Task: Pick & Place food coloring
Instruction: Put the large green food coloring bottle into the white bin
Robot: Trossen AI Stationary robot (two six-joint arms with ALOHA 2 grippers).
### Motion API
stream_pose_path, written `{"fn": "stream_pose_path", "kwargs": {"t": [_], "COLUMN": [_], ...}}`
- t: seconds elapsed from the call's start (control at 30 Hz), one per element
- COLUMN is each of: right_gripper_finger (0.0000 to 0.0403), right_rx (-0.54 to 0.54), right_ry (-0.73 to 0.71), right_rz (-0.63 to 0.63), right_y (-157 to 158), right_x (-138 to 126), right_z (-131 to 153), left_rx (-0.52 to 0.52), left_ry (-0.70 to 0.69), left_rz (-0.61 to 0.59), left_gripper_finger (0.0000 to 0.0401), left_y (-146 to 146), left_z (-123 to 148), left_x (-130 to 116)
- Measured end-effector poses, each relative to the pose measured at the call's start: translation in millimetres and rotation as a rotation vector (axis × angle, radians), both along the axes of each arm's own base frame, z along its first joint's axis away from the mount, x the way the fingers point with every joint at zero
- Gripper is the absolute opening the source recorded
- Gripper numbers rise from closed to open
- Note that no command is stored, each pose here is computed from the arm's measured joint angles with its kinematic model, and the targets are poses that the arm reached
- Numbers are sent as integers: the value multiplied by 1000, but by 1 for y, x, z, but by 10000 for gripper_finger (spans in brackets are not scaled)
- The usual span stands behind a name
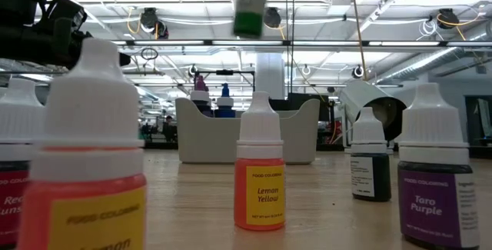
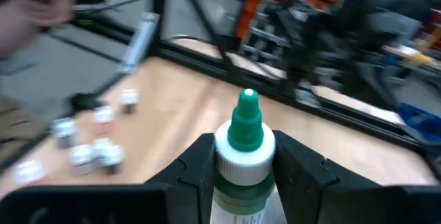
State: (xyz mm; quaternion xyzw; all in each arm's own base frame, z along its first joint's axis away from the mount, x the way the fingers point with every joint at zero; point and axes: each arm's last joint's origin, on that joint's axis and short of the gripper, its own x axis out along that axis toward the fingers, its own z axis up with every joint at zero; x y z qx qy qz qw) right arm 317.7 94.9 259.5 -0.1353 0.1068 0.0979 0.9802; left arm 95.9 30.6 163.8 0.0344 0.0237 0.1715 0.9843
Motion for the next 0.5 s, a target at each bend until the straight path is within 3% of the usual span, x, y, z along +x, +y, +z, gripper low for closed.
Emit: {"fn": "stream_pose_path", "kwargs": {"t": [0.3,0.5], "right_gripper_finger": [112,110], "right_rx": [57,112], "right_ry": [38,89], "right_rz": [-210,-195], "right_y": [-64,-77], "right_x": [25,41], "right_z": [-25,-59], "left_rx": [2,18], "left_ry": [-6,-3], "left_rz": [0,5], "left_gripper_finger": [58,58], "left_y": [0,0], "left_z": [1,1], "left_x": [0,0]}}
